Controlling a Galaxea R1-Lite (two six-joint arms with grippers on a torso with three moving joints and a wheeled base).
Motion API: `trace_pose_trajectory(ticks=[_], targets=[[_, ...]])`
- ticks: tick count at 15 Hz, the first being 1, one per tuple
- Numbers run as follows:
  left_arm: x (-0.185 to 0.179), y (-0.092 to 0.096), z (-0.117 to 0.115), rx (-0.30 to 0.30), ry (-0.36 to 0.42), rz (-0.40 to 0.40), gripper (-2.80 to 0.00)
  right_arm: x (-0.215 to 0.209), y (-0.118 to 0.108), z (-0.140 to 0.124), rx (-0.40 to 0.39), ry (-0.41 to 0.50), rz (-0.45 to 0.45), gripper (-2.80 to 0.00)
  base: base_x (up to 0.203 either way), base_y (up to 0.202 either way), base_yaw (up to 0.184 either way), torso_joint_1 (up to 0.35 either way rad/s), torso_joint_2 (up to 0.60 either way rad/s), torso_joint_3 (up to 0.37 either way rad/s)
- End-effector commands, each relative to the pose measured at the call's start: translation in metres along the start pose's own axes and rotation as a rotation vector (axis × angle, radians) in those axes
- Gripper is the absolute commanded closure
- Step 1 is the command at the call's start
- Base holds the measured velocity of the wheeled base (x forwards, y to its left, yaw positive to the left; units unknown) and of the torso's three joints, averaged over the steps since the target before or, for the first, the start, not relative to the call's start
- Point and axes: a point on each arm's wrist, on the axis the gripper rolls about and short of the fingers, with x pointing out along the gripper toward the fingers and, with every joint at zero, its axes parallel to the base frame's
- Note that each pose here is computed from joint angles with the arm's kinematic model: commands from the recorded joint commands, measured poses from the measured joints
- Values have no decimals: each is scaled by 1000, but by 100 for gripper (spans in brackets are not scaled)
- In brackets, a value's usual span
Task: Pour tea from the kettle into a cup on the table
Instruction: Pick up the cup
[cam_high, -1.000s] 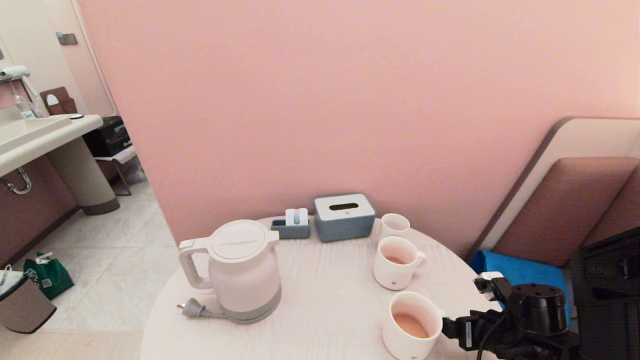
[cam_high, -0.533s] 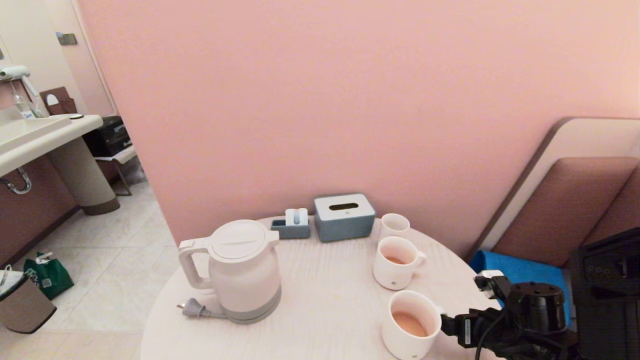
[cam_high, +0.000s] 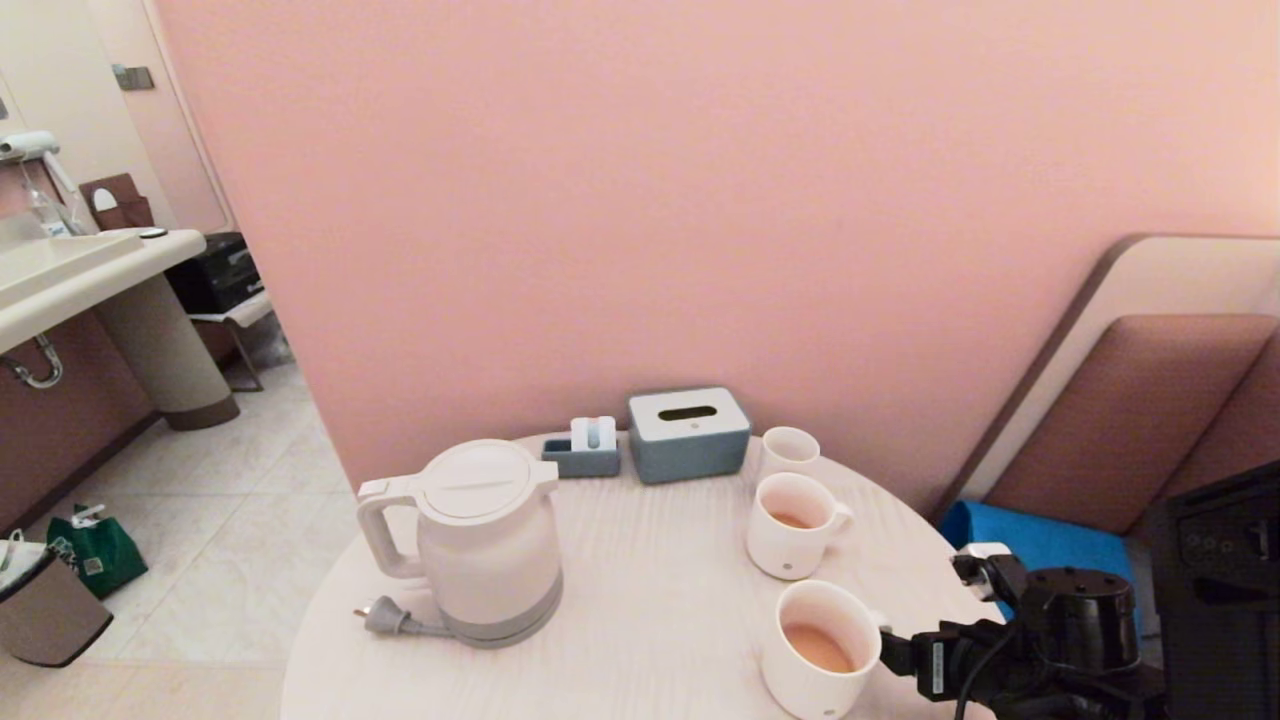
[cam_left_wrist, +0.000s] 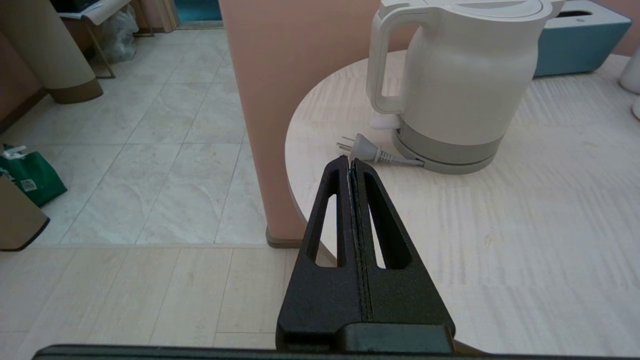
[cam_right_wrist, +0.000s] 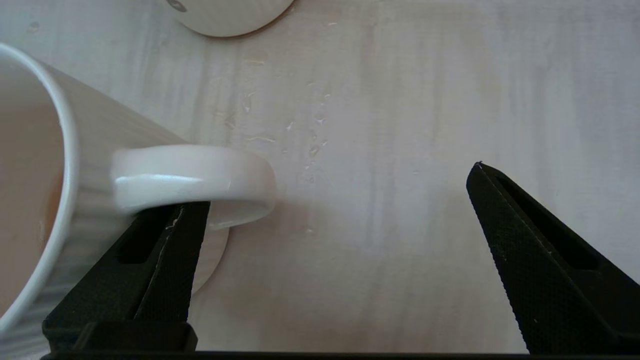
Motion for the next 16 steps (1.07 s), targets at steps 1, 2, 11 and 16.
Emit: trace_pose_trajectory(ticks=[1, 2, 11, 16], targets=[[0, 0, 0, -1, 1, 1, 0, 0, 2, 5, -4, -45, 12, -280, 0, 0, 0, 0, 0, 0], [0, 0, 0, -1, 1, 1, 0, 1, 2, 5, -5, -44, 13, -280, 0, 0, 0, 0, 0, 0], [0, 0, 0, -1, 2, 1, 0, 5, 3, 4, -6, -41, 17, -280, 0, 0, 0, 0, 0, 0], [0, 0, 0, -1, 1, 1, 0, 5, 3, 5, -6, -44, 18, 0, 0, 0, 0, 0, 0, 0]])
